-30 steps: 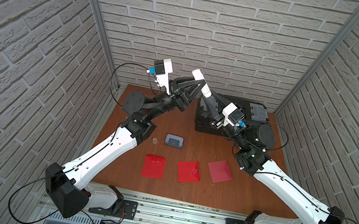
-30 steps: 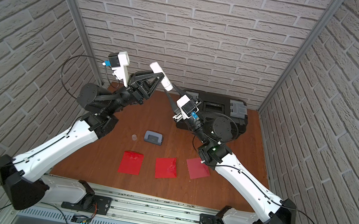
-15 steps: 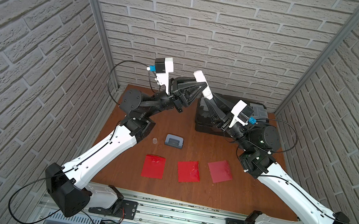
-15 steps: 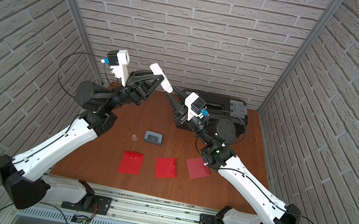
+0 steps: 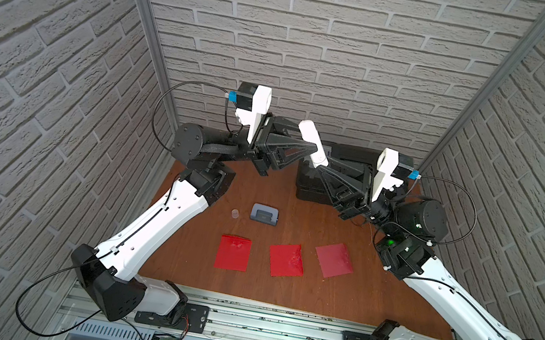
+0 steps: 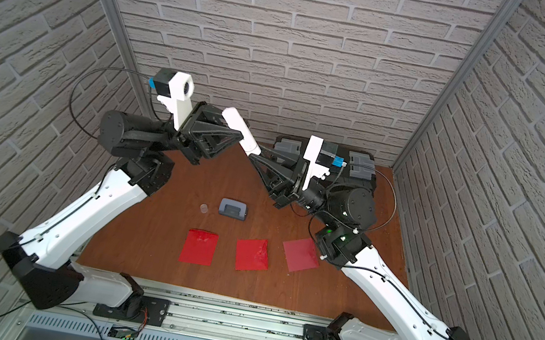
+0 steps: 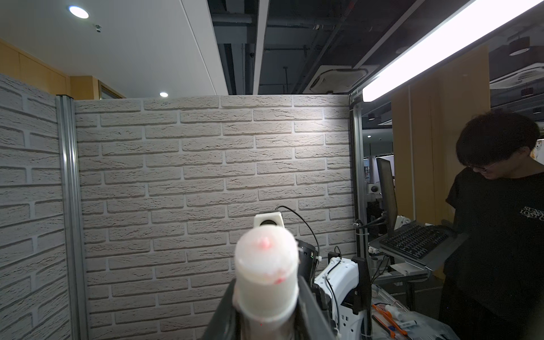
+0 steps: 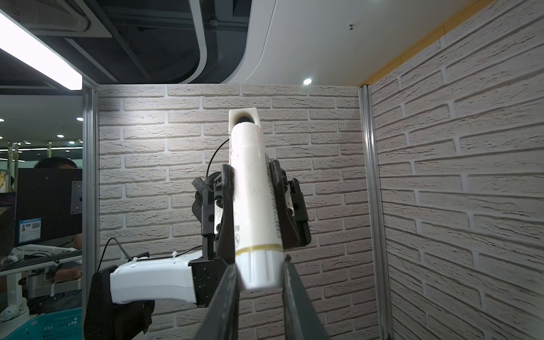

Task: Seal the envelope with a glue stick
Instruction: Unscrew the glue stick.

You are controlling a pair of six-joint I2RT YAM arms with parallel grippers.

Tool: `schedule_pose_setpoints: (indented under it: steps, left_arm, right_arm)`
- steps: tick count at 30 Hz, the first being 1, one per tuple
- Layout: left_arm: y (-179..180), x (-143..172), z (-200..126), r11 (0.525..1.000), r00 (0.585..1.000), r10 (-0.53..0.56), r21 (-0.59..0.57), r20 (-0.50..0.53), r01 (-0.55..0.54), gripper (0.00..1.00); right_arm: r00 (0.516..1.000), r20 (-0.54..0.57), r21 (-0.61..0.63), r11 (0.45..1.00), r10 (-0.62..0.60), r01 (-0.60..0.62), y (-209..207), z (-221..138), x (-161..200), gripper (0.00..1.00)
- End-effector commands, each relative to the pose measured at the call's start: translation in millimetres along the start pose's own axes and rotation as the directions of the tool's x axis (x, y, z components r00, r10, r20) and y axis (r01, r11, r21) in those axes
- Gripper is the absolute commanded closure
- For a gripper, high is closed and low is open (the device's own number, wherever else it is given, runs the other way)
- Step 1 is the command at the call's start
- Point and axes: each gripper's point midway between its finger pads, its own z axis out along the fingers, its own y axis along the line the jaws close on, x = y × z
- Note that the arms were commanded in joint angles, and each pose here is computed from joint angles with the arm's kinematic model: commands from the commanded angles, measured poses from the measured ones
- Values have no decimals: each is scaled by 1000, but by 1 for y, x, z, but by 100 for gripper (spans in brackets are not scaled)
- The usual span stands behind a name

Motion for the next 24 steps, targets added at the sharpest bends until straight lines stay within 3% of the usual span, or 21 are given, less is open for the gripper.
schedule_pose_setpoints:
  steps: [1, 4, 8, 13, 16, 19, 22, 24]
  left_arm:
    - [8, -23, -9, 990, 991, 114, -91, 70, -107, 100]
    - [28, -20, -18, 976, 991, 75, -214, 113, -50, 100]
    - [51, -13, -33, 931, 982, 19, -361, 190, 52, 100]
    - [80, -1, -51, 857, 947, -92, -460, 308, 233, 100]
    - [96, 13, -57, 808, 917, -180, -478, 357, 344, 100]
    - [105, 24, -59, 776, 892, -238, -477, 385, 413, 100]
    - [112, 32, -61, 755, 870, -277, -468, 408, 459, 100]
    - [113, 35, -62, 751, 864, -288, -461, 414, 472, 100]
  right_arm:
    - [997, 74, -19, 999, -34, 36, 18, -12, -28, 87]
    - [993, 64, 100, 991, -99, 92, -1, -17, -25, 66]
    - [971, 43, 176, 958, -237, 226, -15, -16, -23, 51]
    - [895, -4, 205, 875, -446, 438, -29, -4, -18, 46]
    - [794, -29, 170, 780, -607, 602, -32, 6, -7, 44]
    - [721, -35, 199, 702, -692, 684, -44, 15, -1, 40]
    - [701, -76, 240, 669, -709, 703, -63, 23, 5, 38]
    - [712, -108, 283, 666, -693, 691, -76, 27, 6, 38]
